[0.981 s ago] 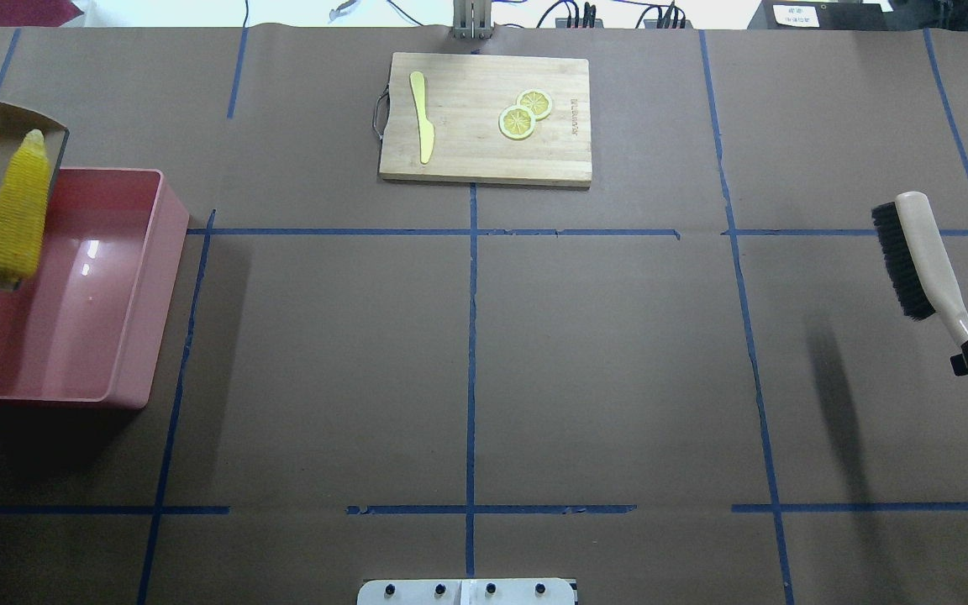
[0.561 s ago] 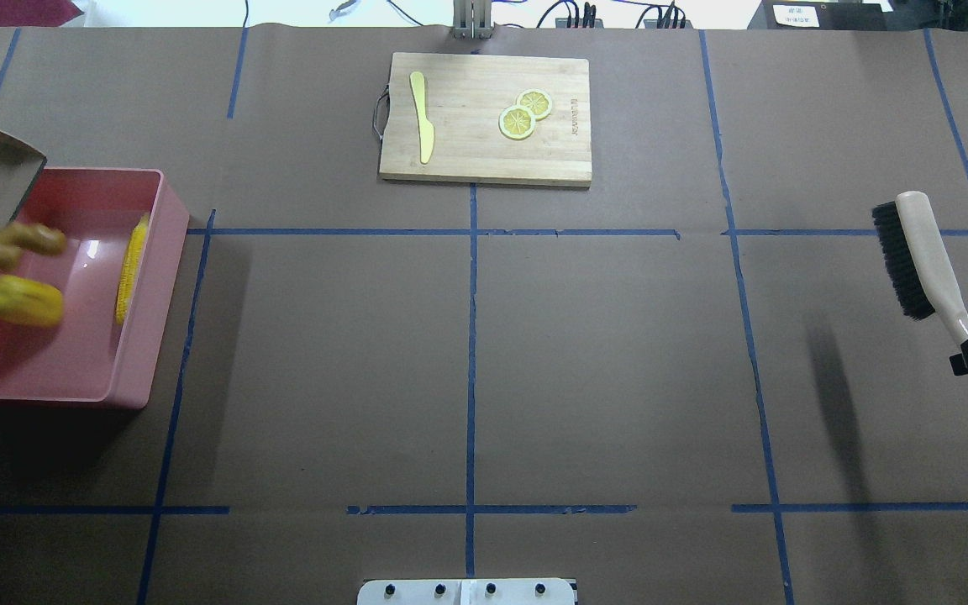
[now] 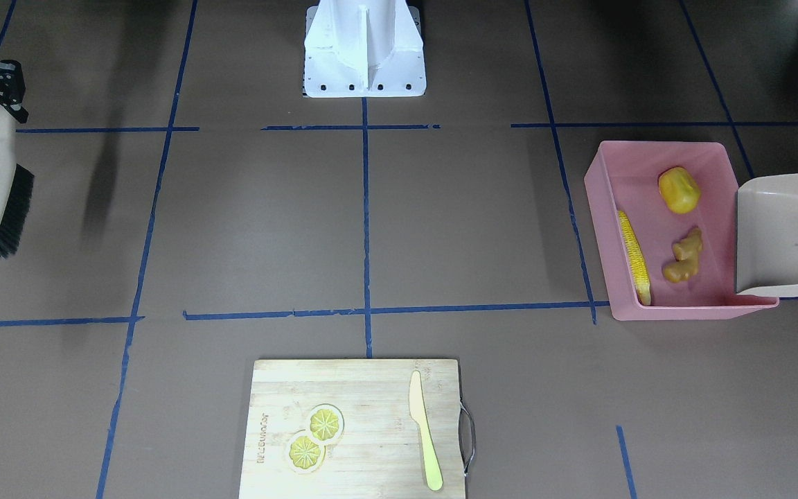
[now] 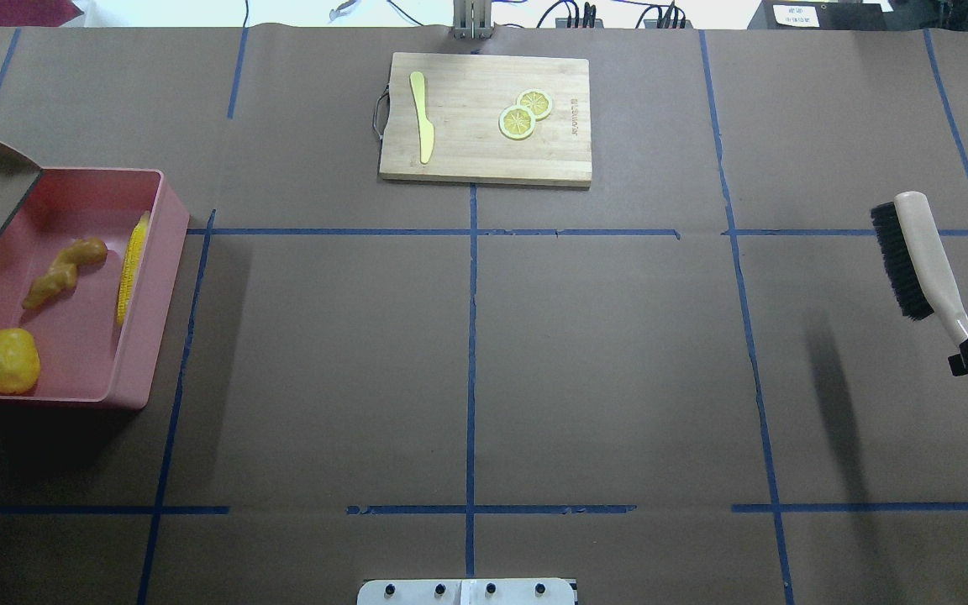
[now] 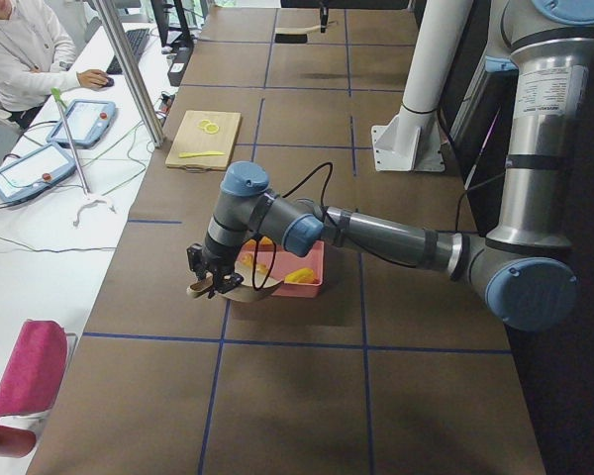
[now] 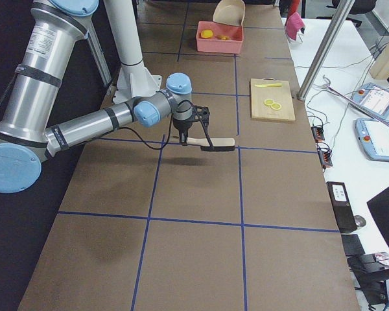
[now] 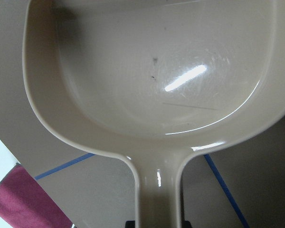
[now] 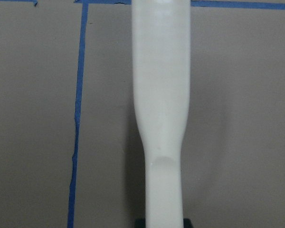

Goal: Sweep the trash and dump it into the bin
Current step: 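Lower the empty dustpan onto the table with the left gripper and release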

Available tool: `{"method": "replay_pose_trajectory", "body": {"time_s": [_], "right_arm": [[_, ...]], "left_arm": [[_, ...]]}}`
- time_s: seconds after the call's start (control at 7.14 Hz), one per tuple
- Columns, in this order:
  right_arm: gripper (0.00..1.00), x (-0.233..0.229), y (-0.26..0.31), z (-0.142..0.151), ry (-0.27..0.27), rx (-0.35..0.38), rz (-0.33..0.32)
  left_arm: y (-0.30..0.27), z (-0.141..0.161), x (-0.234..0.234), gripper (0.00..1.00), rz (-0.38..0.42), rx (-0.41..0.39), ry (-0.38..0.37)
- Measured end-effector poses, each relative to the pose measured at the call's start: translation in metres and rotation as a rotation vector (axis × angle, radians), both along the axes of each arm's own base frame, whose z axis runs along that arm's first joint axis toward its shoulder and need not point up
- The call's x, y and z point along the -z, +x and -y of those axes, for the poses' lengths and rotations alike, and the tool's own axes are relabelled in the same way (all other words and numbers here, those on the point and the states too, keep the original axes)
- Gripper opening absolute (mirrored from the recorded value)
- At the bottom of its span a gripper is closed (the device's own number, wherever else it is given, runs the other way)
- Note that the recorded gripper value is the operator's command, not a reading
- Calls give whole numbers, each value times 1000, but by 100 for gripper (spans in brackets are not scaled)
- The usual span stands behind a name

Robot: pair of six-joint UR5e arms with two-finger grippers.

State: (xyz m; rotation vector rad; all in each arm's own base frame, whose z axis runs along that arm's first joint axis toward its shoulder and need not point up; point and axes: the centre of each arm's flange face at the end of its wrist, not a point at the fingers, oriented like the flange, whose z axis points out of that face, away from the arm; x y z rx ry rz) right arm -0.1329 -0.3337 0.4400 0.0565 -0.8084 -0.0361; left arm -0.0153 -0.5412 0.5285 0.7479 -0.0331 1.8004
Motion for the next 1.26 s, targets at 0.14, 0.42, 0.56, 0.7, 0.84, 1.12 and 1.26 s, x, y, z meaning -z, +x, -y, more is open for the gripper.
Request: {"method": "replay_pose_trajectory", "body": {"time_s": [0.14,0.42,0.56,0.7,0.84,1.12,1.26], "right_arm": [[2,-1,1,-1,1,-1,1],[3,-3,1,-2,-1,1,0],[3,-3,1,-2,0,2,0],[3,-3,0,-3,0,4,2],[3,-3,0,-3,-2,6,3],[3,-5,0,-3,-5,9,2],[3,-5,0,-3,-5,9,3]], "left_arm": [[6,8,22,7,-77,48,-59],[40,25,80,8,-320,114,-208],[83,28,110,9,-391,102,-264],[142,23,138,9,-435,74,-319],[196,12,158,10,-457,48,-370],[301,-21,182,11,-439,36,-433],[354,-45,196,11,-429,33,-449]]}}
